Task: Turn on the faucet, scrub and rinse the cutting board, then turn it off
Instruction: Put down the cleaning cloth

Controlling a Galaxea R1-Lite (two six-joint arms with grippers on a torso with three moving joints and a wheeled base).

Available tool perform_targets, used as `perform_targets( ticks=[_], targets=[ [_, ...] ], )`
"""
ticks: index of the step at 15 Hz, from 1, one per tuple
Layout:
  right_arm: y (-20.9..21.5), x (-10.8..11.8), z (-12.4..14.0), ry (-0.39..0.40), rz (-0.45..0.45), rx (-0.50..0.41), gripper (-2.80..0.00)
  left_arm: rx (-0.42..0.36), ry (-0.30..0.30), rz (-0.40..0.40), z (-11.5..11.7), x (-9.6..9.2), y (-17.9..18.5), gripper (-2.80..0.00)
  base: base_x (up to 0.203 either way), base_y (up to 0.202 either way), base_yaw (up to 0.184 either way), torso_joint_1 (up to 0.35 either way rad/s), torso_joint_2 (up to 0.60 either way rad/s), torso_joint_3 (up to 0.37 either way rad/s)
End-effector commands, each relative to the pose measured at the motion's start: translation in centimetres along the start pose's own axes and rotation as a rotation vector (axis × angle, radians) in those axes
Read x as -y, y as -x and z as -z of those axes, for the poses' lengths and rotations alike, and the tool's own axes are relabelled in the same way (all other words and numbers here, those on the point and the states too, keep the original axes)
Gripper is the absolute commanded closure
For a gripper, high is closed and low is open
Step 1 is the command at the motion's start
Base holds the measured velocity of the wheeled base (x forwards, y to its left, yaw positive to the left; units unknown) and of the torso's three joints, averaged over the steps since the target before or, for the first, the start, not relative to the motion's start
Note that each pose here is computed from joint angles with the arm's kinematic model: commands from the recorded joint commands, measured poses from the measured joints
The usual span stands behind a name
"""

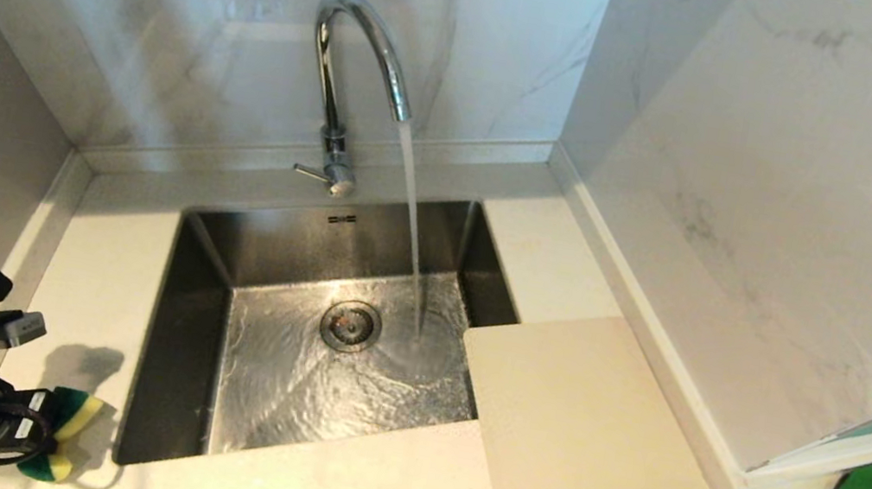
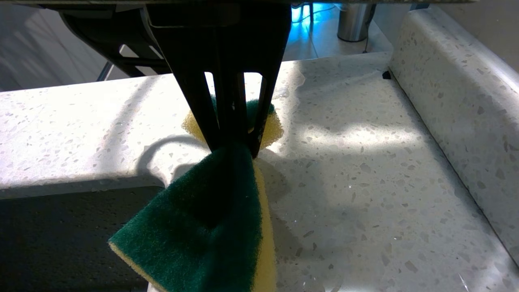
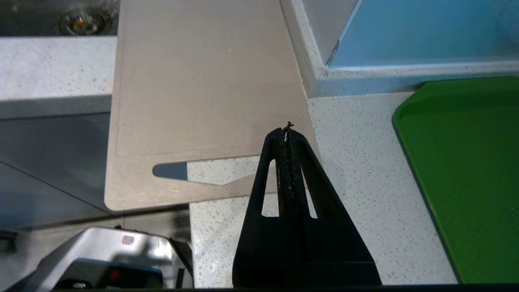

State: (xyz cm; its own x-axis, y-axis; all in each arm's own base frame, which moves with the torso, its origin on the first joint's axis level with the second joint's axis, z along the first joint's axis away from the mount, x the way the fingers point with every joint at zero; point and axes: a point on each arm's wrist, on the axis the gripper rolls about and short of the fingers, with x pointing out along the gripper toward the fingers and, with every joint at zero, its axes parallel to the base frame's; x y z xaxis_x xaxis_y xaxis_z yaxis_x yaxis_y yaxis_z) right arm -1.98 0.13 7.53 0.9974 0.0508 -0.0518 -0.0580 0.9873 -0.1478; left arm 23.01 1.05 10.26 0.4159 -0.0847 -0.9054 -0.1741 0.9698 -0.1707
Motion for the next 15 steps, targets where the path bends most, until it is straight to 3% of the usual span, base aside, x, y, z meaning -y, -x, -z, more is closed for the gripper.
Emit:
perform_targets(
  ticks=[1, 4, 7, 8, 15],
  targets=[
    [0.3, 0.0, 0.1, -0.022, 0.005, 0.041, 0.0, -0.005, 0.002, -0.002, 0.0, 0.0, -0.1, 0.0, 0.0, 0.0, 0.0, 0.0, 0.0, 0.0],
    [0.3, 0.1, 0.1, -0.088, 0.04, 0.04, 0.0, -0.002, 0.003, -0.003, 0.0, 0.0, 0.0, 0.0, 0.0, 0.0, 0.0, 0.0, 0.0, 0.0],
    [0.3, 0.1, 0.1, -0.082, 0.039, 0.04, 0.0, -0.006, 0.009, -0.009, 0.1, -0.2, -0.1, 0.0, 0.0, 0.0, 0.0, 0.0, 0.0, 0.0],
    [0.3, 0.1, 0.1, -0.082, 0.039, 0.04, 0.0, -0.009, 0.01, -0.009, 0.2, -0.2, -0.1, -2.8, 0.0, 0.0, 0.0, 0.0, 0.0, 0.0],
    [0.3, 0.1, 0.1, -0.084, 0.039, 0.04, 0.0, 0.033, 0.005, 0.003, 0.2, -0.1, 1.0, -2.8, 0.0, 0.0, 0.0, 0.0, 0.0, 0.0]
  ],
)
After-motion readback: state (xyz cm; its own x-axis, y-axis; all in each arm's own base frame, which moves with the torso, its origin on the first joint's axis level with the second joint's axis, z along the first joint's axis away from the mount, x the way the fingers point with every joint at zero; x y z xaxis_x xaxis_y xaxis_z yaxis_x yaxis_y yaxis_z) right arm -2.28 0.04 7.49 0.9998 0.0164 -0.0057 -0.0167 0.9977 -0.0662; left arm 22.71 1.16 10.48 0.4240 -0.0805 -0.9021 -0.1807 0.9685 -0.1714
